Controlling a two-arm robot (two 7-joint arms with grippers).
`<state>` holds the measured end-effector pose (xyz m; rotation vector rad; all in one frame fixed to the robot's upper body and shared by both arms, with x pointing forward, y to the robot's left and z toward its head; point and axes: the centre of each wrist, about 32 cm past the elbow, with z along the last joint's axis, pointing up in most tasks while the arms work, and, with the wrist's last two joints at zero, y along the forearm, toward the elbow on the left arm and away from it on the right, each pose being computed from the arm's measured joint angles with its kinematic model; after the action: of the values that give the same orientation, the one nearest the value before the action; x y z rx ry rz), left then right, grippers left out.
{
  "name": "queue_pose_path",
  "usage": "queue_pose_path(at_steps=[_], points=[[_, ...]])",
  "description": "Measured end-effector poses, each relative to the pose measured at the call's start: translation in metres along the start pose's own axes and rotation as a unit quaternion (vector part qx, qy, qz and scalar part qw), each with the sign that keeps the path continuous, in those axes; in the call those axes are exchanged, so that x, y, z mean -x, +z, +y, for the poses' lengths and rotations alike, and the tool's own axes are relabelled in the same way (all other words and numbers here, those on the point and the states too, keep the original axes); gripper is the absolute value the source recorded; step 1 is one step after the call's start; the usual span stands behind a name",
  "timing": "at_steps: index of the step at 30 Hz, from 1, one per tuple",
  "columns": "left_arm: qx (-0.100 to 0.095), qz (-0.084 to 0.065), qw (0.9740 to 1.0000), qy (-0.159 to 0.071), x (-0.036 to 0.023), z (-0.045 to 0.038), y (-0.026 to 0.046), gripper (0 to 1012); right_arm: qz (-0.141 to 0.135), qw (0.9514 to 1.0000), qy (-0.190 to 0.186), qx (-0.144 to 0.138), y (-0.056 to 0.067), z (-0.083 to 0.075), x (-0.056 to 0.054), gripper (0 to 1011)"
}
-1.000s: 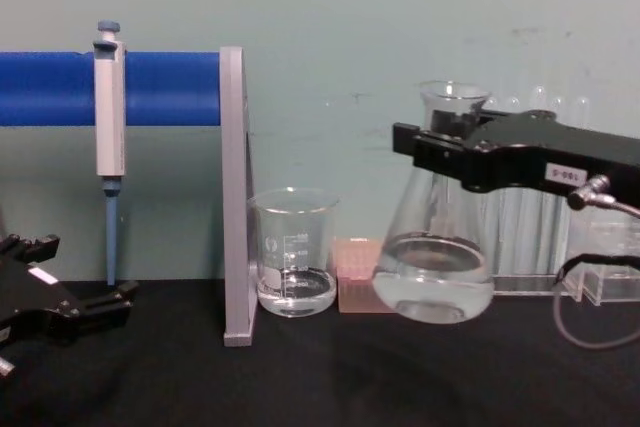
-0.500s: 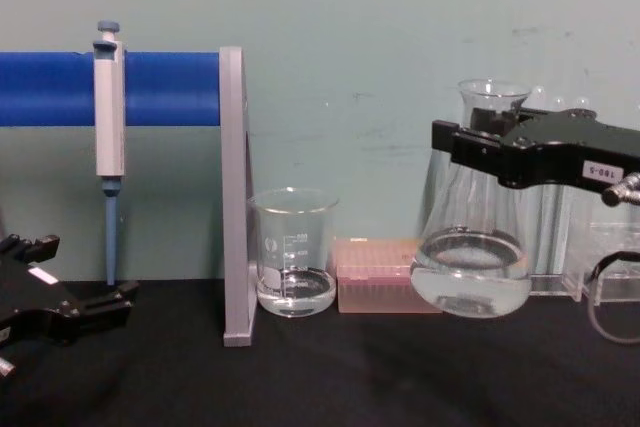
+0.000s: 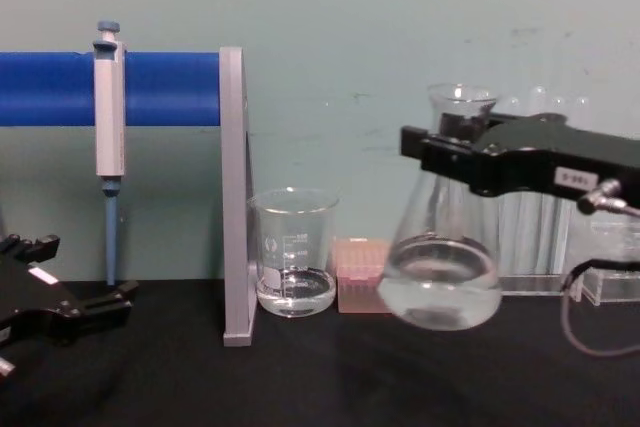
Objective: Grasp the erlenmeyer flask with one hand, shake it three times, then place it back.
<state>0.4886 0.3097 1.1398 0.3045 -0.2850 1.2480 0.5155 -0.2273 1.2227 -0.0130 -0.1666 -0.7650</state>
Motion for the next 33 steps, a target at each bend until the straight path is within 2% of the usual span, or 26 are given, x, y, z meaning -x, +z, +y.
queue_pose_path(at_steps=[6,16,23,33], points=[[0.000,0.000,1.0000,0.000,0.0000,0.0000,0.0000,1001,0.004,0.9995,0.032,-0.002,0.000,0.007,0.008,456],[0.000,0.000,1.0000,0.000,0.0000,0.0000,0.0000,1001,0.011,0.9959,0.089,-0.010,0.001,0.019,0.022,456],[0.000,0.000,1.0000,0.000,0.0000,0.0000,0.0000,1001,0.012,0.9912,0.132,-0.009,0.002,0.022,0.032,456],[0.000,0.000,1.0000,0.000,0.0000,0.0000,0.0000,1001,0.011,0.9849,0.172,-0.007,0.002,0.023,0.041,456]])
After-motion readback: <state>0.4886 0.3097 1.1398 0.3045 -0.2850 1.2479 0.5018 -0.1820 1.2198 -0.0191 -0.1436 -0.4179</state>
